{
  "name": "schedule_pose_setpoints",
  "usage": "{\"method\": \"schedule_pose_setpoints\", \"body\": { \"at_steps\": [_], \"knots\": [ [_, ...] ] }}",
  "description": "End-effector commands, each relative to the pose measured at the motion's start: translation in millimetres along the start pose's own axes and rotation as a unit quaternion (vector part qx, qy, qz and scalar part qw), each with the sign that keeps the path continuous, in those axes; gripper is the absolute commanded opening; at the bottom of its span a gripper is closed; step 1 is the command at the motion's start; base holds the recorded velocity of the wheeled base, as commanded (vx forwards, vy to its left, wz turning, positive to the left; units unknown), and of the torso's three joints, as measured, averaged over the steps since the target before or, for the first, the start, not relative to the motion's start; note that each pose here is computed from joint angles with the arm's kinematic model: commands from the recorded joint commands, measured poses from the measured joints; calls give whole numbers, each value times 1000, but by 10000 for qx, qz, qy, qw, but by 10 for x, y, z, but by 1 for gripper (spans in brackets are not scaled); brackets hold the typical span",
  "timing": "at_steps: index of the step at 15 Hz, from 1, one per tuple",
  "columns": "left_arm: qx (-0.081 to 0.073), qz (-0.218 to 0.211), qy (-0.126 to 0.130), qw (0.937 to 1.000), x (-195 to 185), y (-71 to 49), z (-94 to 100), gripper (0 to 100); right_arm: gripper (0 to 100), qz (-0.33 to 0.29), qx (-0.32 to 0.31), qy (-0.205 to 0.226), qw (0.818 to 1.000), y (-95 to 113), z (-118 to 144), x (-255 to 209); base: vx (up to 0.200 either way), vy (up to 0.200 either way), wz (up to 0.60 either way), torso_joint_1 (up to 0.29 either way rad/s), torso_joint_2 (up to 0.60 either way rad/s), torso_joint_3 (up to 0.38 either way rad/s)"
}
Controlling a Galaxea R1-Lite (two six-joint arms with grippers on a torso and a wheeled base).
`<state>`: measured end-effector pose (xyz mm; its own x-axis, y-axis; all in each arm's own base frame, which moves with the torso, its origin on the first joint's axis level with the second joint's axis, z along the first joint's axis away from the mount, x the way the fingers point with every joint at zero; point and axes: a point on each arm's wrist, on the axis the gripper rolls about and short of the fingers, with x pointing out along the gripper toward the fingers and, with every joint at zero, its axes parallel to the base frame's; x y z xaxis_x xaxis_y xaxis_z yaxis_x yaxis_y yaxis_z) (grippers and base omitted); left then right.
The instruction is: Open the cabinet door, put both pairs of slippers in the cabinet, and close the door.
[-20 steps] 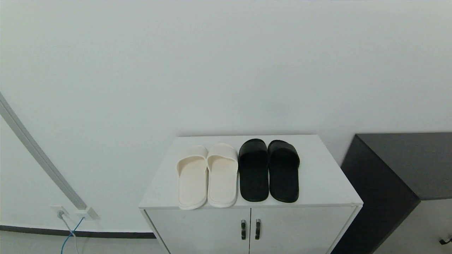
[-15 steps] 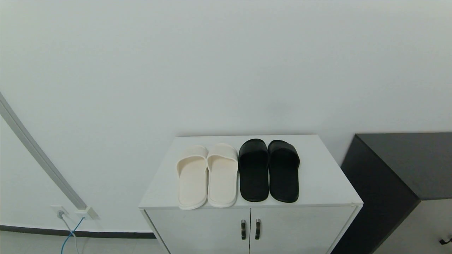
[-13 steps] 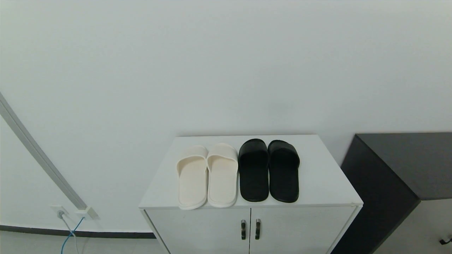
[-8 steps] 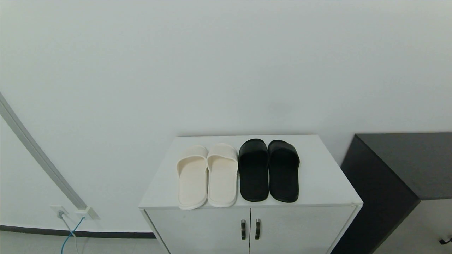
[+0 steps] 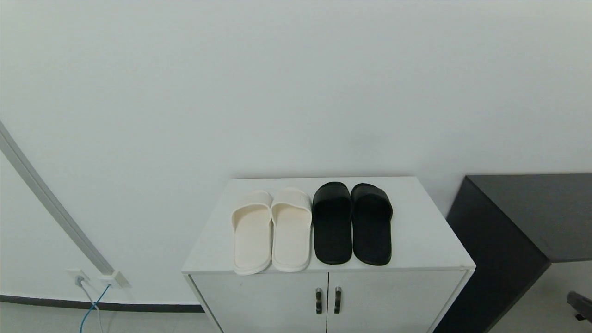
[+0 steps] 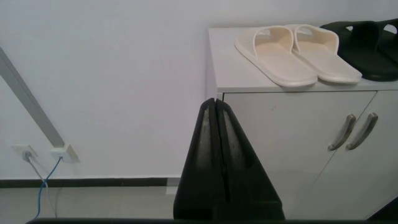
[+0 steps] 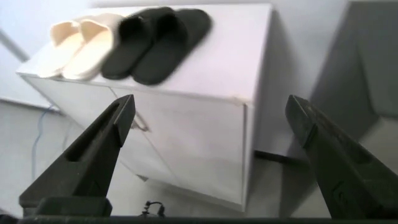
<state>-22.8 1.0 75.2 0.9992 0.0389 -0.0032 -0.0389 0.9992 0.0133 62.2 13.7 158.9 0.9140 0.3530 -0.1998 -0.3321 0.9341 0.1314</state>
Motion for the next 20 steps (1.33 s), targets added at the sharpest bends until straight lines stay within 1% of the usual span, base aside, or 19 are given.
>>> {"method": "schedule_pose_setpoints", "body": {
  "at_steps": [1, 2, 4, 5, 6, 7, 8, 9, 10, 11, 12, 14, 17, 18, 20],
  "knots": [
    [-5, 5, -1, 10000, 0, 0, 0, 0, 100, 426, -8, 466, 9980, 38, 207, 390, 0, 0, 0, 0, 0, 0],
    [-12, 5, -1, 10000, 0, 0, 0, 0, 100, 500, -21, 526, 9974, 62, 248, 463, 0, 0, 0, 0, 0, 0],
    [-12, -3, -1, 10000, 0, 0, 0, 0, 100, 589, 49, 596, 9965, 181, 420, 685, 0, 0, 0, 0, 0, 0],
    [-12, -3, -1, 10000, 0, 0, 0, 0, 100, 626, 105, 628, 9960, 240, 459, 750, 0, 0, 0, 0, 0, 0],
    [-12, -49, -1, 10000, 0, -2, 0, 0, 100, 665, 153, 693, 9953, 346, 489, 836, 0, 0, 0, 0, 0, 0],
    [-5, -87, -2, 10000, 0, -4, 0, 0, 100, 623, 191, 772, 9949, 547, 499, 975, 0, 0, 0, 0, 0, 0],
    [3, -95, -2, 10000, 0, -4, 0, 0, 100, 590, 172, 766, 9952, 690, 505, 1068, 0, 0, 0, 0, 0, 0],
    [-5, -95, -2, 10000, 0, -4, 0, 0, 100, 584, 161, 765, 9952, 748, 505, 1112, 0, 0, 0, 0, 0, 0],
    [-5, -95, -2, 10000, 0, -4, 0, 0, 100, 532, 119, 814, 9952, 895, 490, 1224, 0, 0, 0, 0, 0, 0],
    [-5, -95, -2, 10000, 0, -4, 0, 0, 100, 257, 12, 824, 9963, 1087, 465, 1365, 0, 0, 0, 0, 0, 0],
    [3, -95, -2, 10000, 0, -4, 0, 0, 100, 17, -1, 804, 9968, 1217, 438, 1484, 0, 0, 0, 0, 0, 0],
    [-5, -95, -2, 10000, 0, -4, 0, 0, 100, -277, 6, 701, 9972, 1419, 412, 1744, 0, 0, 0, 0, 0, 0],
    [-5, -95, -2, 10000, 0, -4, 0, 0, 100, -679, -72, 659, 9955, 1571, 311, 2090, 0, 0, 0, 0, 0, 0],
    [-5, -95, -2, 10000, 0, -4, 0, 0, 100, -944, -76, 531, 9941, 1651, 236, 2288, 0, 0, 0, 0, 0, 0],
    [-5, -95, -2, 10000, 0, -4, 0, 0, 100, -1163, -67, 427, 9923, 1689, 124, 2497, 0, 0, 0, 0, 0, 0]
  ]
}}
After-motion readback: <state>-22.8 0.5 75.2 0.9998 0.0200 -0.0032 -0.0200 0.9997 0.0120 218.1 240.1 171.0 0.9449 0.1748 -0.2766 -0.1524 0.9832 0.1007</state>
